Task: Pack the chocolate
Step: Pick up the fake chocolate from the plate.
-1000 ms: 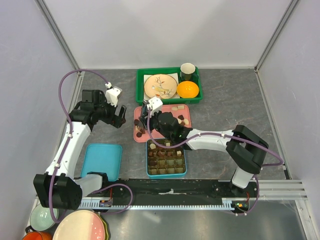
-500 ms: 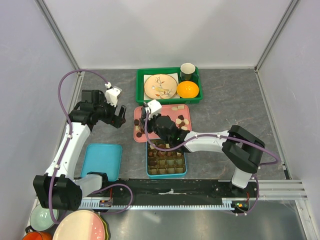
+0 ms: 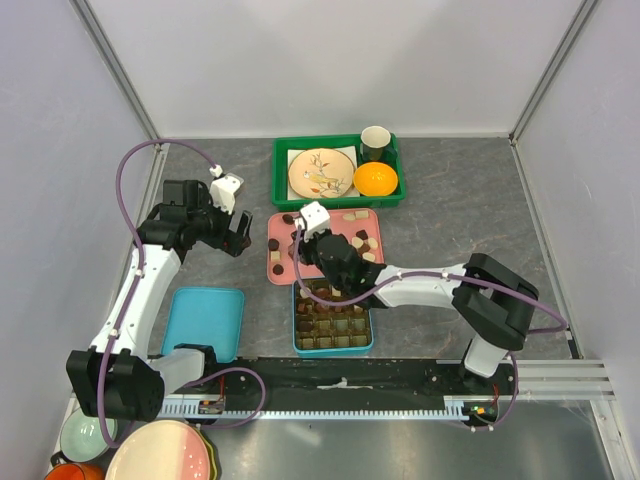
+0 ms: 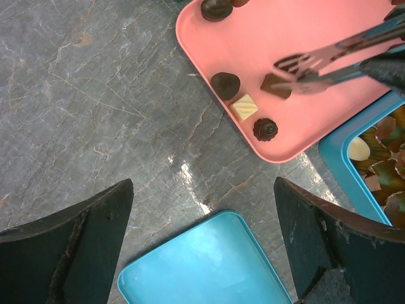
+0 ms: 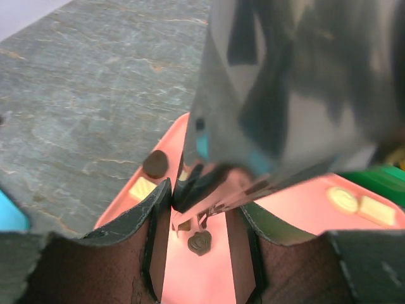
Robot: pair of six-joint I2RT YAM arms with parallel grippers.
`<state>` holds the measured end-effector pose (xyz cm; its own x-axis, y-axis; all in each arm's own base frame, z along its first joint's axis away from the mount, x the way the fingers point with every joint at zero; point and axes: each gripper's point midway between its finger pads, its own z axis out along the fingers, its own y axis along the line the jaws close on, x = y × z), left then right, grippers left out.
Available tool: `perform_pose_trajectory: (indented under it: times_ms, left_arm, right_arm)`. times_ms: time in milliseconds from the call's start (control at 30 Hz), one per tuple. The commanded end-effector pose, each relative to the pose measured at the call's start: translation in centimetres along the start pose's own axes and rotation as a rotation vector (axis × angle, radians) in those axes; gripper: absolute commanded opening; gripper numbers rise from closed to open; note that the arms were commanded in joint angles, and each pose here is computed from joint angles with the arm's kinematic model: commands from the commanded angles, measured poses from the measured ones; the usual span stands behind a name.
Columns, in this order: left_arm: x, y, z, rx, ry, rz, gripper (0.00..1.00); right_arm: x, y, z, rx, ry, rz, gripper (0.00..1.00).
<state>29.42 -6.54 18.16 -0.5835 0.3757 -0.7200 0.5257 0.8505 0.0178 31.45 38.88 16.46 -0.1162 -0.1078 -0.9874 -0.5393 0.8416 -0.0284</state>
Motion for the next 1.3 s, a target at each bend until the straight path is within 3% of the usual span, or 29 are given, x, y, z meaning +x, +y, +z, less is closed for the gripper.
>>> perform_pose_trajectory:
  times_ms: [0, 833, 1267]
  left_arm:
    - [-1.3, 0.0, -1.0, 0.007, -0.049, 0.046, 0.99]
    - [-1.4, 0.2, -1.2, -0.004, -0.049, 0.058, 0.99]
    - [-1.5, 0.2, -1.4, -0.008, -0.051, 0.059, 0.99]
  right_arm:
    - [0.0, -2.1, -0.6, 0.054, 0.020, -0.053, 0.45]
    - [-6.8, 0.3, -0.1, -0.055, -0.130, 0.061, 0.52]
    - [-3.3, 0.3, 0.9, -0.036, -0.060, 0.048, 0.52]
